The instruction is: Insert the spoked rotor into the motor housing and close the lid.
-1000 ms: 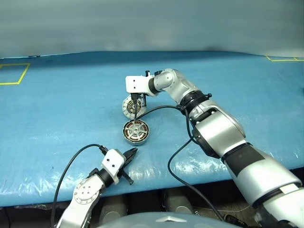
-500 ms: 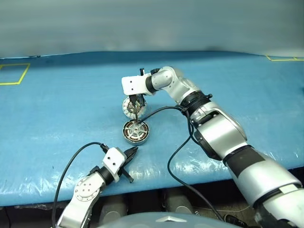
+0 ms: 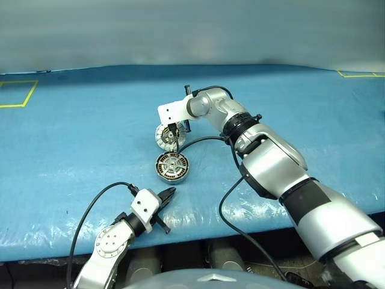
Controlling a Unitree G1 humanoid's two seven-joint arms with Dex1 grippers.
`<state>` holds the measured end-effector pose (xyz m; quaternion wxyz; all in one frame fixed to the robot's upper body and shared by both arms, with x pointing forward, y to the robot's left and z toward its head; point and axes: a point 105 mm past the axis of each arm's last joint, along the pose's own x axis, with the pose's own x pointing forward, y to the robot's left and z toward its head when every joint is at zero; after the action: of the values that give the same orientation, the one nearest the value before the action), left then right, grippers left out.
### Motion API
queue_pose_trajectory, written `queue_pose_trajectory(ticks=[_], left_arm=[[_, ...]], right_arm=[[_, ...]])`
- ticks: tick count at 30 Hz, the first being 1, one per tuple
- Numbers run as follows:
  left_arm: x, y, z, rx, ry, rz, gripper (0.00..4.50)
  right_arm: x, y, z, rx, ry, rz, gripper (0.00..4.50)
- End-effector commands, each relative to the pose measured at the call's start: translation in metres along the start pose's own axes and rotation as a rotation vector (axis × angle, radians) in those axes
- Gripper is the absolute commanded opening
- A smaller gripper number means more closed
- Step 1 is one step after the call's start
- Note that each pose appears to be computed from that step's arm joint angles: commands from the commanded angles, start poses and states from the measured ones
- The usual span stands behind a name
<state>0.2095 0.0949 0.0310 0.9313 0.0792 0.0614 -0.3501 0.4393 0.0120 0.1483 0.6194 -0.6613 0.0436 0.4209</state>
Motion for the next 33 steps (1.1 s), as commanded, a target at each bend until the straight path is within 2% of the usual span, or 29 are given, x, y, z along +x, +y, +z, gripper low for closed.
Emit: queue_pose_trajectory(ticks=[1, 11, 21, 27, 33], left_arm=[[0.000, -0.004, 0.008, 0.012, -0.041, 0.002, 0.00], [0.002, -0.005, 0.007, 0.013, -0.041, -0.002, 0.00], [0.004, -0.004, 0.006, 0.018, -0.038, -0.014, 0.00], [0.006, -0.003, 0.007, 0.024, -0.041, -0.033, 0.00], [0.007, 0.000, 0.008, 0.027, -0.036, -0.058, 0.00]], right_arm=[[-0.006, -0.014, 0.008, -0.030, -0.018, -0.019, 0.01], [-0.011, 0.002, 0.023, -0.072, -0.104, 0.157, 0.01], [-0.022, 0.004, 0.026, -0.108, -0.141, 0.256, 0.01], [-0.030, 0.000, 0.032, -0.099, -0.209, 0.269, 0.01], [-0.046, -0.021, 0.051, 0.017, -0.402, 0.123, 0.01]])
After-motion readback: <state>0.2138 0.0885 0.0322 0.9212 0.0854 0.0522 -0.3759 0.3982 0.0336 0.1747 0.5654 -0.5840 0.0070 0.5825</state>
